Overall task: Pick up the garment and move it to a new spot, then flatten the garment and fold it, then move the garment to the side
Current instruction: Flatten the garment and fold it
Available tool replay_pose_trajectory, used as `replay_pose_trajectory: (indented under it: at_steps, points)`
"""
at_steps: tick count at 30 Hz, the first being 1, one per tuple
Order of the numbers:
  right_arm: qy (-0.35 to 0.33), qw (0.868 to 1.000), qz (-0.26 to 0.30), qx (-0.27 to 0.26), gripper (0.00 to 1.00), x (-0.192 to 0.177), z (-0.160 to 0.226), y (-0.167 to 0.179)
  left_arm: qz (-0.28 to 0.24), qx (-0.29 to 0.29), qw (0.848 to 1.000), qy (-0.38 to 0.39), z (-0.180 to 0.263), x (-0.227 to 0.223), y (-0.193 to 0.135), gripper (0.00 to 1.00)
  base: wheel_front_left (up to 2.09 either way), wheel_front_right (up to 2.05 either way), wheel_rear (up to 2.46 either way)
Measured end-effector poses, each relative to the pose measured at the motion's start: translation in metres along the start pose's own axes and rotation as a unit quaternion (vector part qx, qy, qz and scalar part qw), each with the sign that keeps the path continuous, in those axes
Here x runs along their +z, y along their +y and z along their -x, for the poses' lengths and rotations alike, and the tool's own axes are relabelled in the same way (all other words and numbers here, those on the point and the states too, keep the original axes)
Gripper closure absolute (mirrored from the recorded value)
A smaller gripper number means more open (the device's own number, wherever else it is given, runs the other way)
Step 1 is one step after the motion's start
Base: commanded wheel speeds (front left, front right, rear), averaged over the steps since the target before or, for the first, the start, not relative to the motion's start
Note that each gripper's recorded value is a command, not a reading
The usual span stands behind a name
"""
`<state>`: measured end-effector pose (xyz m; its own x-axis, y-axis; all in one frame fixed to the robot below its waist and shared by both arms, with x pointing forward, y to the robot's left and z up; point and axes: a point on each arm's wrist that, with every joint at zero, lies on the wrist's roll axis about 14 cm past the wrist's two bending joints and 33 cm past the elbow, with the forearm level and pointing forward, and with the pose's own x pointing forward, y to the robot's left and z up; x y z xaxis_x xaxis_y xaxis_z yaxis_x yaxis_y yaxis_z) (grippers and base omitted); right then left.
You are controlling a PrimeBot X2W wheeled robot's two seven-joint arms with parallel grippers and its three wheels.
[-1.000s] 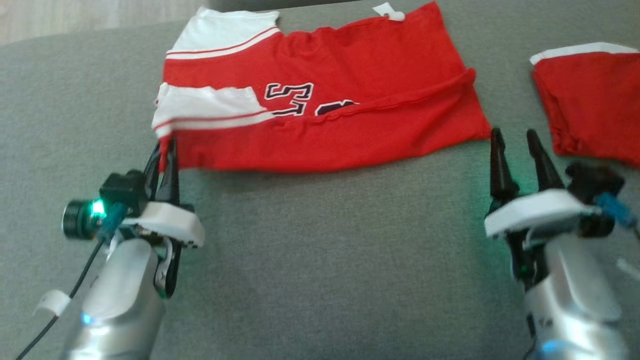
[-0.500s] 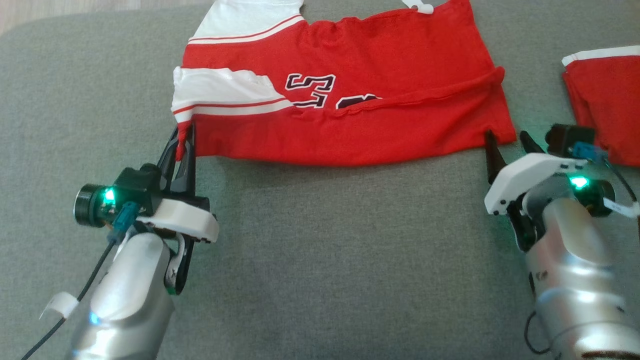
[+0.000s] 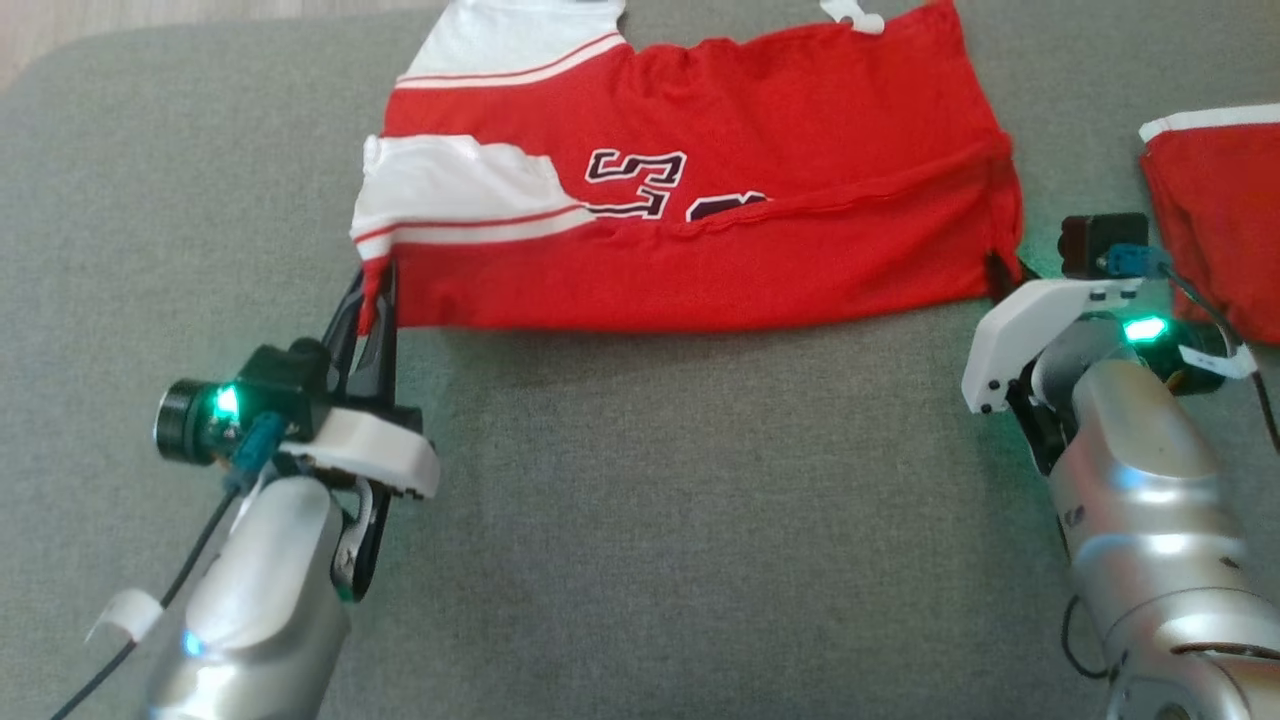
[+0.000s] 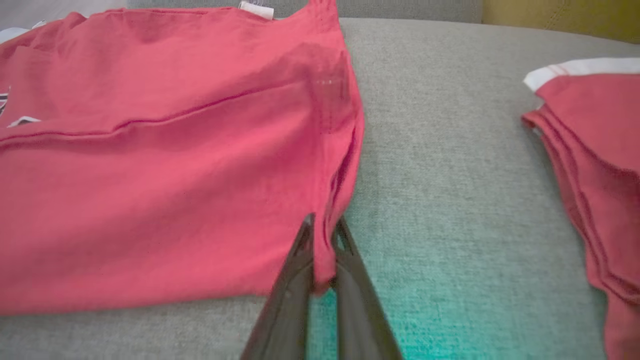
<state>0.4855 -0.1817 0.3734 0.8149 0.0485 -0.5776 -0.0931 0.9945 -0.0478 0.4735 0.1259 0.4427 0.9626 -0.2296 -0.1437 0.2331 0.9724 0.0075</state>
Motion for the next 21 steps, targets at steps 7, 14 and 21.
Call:
replay_pose_trajectory:
  at_steps: [7, 14, 21]
  points:
    - [-0.026, 1.000, -0.013, -0.012, 1.00, 0.000, 0.018, -0.007, -0.011, 0.005, 1.000, 0.024, 0.019, -0.011, 0.001, 1.00, 0.00, 0.00, 0.00]
    - [-0.052, 0.998, -0.044, -0.018, 1.00, -0.005, 0.044, -0.011, -0.026, 0.002, 0.998, 0.050, 0.042, -0.020, -0.001, 1.00, 0.00, 0.00, 0.00]
    - [-0.048, 0.997, -0.065, -0.019, 1.00, -0.033, 0.078, -0.010, -0.021, -0.011, 0.995, 0.094, 0.082, -0.046, -0.015, 1.00, 0.00, 0.00, 0.00]
